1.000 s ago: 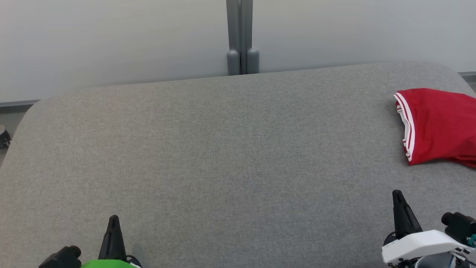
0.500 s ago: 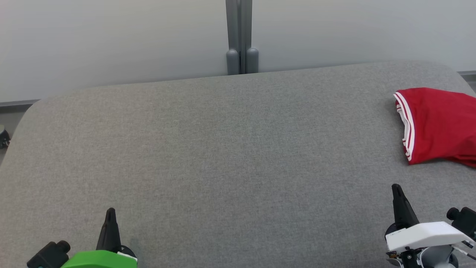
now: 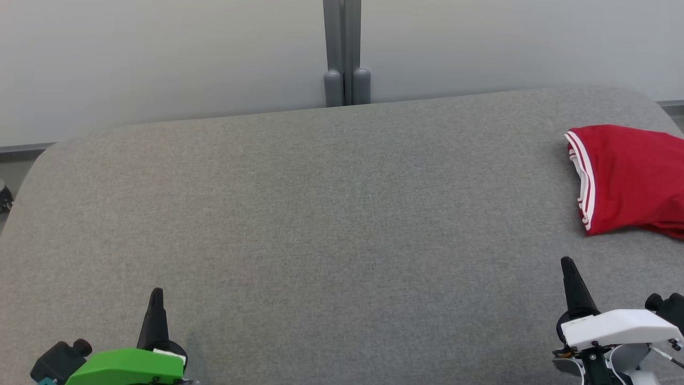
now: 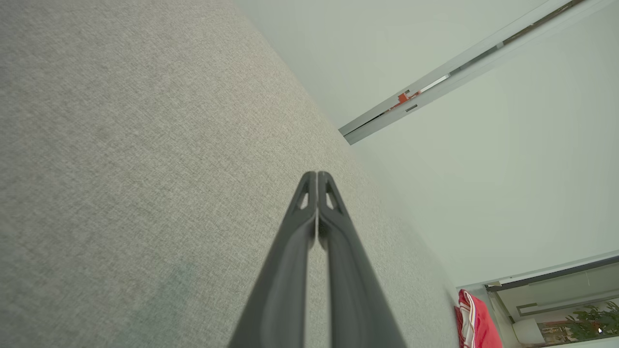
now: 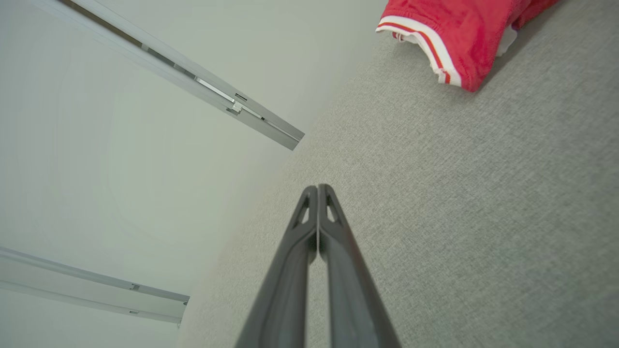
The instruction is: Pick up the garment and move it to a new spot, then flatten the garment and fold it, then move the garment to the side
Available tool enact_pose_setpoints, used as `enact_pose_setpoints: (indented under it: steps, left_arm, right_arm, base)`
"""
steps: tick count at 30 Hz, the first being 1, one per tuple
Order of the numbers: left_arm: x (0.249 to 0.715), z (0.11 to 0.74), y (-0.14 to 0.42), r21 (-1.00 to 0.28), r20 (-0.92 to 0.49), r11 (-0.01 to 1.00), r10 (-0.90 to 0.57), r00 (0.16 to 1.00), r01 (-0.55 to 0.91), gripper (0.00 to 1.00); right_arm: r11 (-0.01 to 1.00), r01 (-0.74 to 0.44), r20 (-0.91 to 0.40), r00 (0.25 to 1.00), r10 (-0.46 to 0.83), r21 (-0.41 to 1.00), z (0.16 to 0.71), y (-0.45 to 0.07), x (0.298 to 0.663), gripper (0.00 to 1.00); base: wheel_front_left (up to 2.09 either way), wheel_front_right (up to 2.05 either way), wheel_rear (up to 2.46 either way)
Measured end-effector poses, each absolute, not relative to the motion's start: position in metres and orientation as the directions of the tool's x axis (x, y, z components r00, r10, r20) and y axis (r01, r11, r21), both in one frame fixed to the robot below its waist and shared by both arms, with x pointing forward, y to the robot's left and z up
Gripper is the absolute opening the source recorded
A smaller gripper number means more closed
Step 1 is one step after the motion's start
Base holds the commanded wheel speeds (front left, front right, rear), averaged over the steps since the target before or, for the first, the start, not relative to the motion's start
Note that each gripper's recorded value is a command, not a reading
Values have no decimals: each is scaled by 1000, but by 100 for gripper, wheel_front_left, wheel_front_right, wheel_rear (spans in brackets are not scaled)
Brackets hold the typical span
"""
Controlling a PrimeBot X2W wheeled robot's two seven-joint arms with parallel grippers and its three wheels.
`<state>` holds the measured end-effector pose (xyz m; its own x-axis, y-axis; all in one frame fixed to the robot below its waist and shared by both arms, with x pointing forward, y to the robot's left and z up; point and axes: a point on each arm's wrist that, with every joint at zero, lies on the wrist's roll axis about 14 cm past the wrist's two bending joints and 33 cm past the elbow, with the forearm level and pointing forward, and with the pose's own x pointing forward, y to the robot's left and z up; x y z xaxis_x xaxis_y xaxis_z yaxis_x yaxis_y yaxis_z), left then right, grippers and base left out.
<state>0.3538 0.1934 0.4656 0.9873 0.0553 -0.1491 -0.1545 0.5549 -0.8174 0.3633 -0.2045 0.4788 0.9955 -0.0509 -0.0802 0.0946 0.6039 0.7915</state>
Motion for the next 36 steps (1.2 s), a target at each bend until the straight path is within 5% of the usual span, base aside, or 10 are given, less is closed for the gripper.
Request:
enact_pose_setpoints:
  steps: [36]
  left_arm:
    - [373, 483, 196, -965, -95, 243, 17, 995, -97, 0]
  right_arm:
    - [270, 61, -57, 998, -25, 961, 491, -202, 377, 0]
  base:
    - [0, 0, 0]
